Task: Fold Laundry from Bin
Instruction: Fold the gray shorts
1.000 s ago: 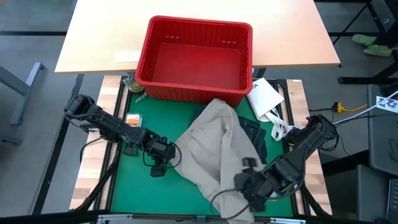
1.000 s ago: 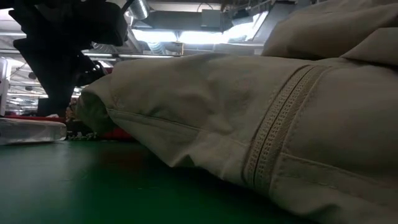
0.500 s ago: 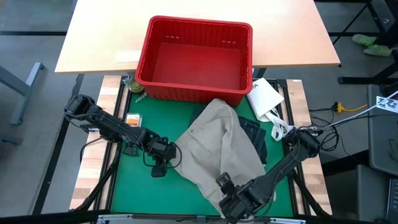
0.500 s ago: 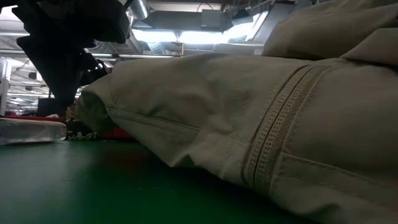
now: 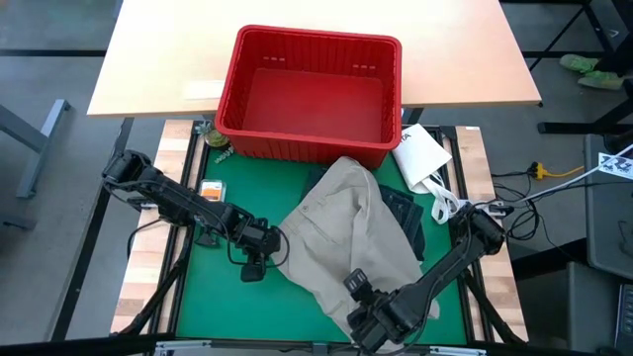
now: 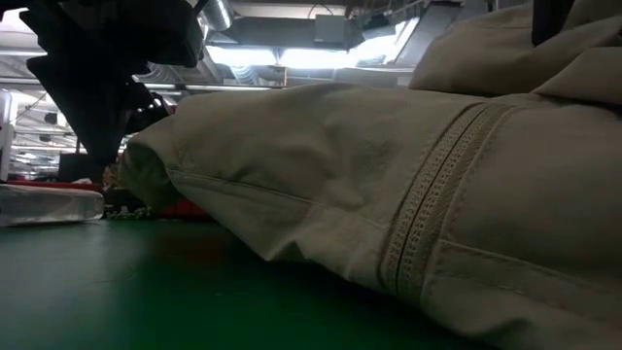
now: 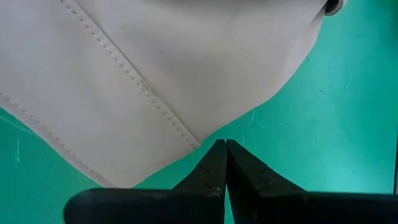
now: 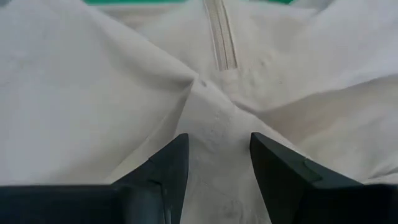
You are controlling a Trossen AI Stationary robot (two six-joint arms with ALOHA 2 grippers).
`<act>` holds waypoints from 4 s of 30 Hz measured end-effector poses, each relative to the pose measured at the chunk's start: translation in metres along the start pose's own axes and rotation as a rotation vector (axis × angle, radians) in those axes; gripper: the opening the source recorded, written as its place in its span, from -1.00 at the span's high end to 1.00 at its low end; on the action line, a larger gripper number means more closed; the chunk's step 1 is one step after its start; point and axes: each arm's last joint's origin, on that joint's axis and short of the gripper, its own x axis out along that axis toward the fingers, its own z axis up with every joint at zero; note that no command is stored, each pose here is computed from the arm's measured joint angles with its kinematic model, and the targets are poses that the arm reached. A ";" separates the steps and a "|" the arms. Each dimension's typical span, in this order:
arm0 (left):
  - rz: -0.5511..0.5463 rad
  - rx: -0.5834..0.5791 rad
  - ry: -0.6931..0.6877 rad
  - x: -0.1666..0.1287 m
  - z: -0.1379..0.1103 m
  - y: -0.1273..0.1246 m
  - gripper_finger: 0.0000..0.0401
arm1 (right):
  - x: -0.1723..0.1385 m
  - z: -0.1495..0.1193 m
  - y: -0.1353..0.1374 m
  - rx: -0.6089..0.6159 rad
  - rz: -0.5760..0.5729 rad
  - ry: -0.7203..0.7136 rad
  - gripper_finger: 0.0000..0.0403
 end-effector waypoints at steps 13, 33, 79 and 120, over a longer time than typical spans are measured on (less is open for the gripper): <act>0.000 -0.001 0.001 0.000 0.000 0.000 1.00 | 0.026 0.000 -0.004 0.000 -0.008 0.097 0.37; 0.000 0.000 0.000 0.000 0.000 0.000 1.00 | -0.015 -0.001 -0.007 0.051 0.085 0.149 0.96; -0.035 0.383 -0.488 -0.052 0.055 -0.017 0.83 | -0.051 -0.021 0.064 0.729 0.356 0.452 0.57; -0.006 0.407 -0.455 -0.051 0.053 -0.015 0.60 | -0.005 -0.005 0.077 1.150 0.096 0.438 -0.03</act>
